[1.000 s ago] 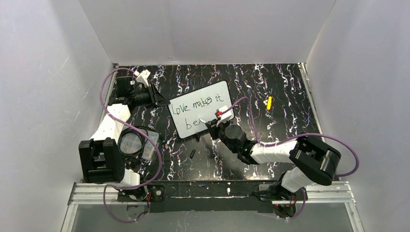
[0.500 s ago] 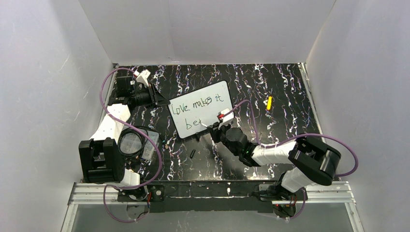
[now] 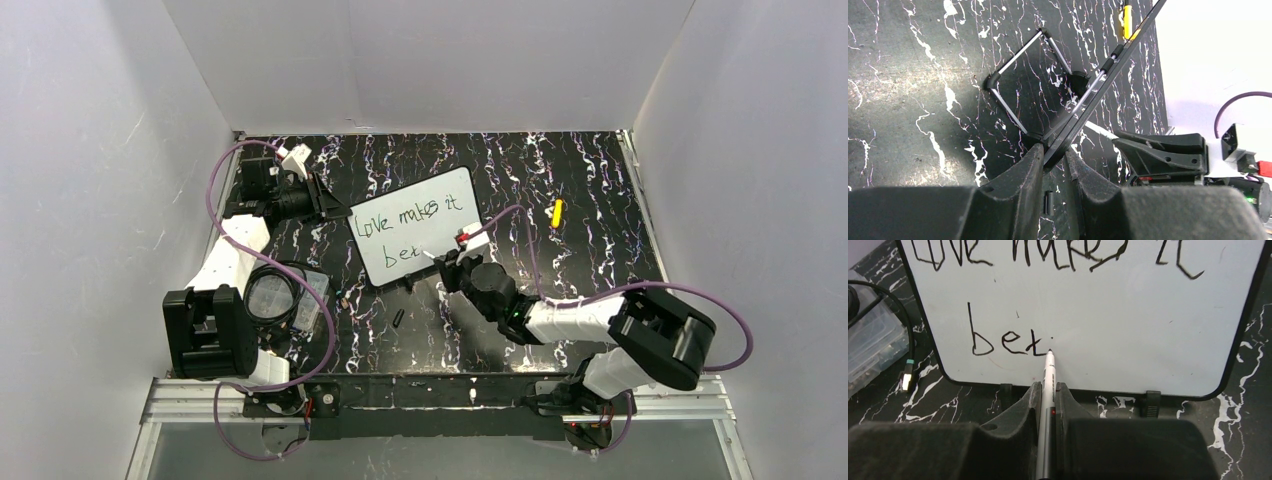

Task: Write a sentence on the whiteboard

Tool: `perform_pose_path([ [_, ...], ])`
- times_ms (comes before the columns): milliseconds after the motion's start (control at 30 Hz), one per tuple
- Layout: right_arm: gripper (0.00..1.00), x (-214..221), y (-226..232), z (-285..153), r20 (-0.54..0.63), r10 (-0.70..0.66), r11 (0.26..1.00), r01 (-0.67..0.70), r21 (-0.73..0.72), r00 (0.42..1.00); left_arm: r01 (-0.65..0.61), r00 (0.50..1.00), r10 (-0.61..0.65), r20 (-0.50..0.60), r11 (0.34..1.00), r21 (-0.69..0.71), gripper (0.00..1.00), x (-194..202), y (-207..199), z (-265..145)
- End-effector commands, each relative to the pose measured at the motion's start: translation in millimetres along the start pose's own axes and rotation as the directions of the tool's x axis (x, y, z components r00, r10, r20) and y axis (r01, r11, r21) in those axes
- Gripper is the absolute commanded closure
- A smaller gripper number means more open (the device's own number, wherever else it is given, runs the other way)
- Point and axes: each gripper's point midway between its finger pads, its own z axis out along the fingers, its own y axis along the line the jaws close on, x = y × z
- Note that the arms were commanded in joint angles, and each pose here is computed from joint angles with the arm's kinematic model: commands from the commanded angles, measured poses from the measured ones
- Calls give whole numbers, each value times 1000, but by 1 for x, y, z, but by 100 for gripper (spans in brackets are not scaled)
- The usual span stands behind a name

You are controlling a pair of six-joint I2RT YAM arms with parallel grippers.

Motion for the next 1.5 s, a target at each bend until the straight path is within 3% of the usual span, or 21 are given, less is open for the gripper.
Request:
perform_pose_path([
  [0,99,-37,1,-6,98,14,1000,-13,-7,995,-11,1000,11,-2,999,30,81,-2,-12,-3],
  [833,99,-36,11,14,107,-5,999,9,-36,994,-12,1000,12,-3,999,30,81,-2,-12,-3],
  [1200,99,-39,-11,8,126,-16,997,7,70,992,-12,1000,13,-2,999,31,81,-3,-13,-3],
  [1467,99,-41,-10,6,131,-8,998,0,60,991,-14,1000,14,-3,999,32,81,-2,-14,-3],
])
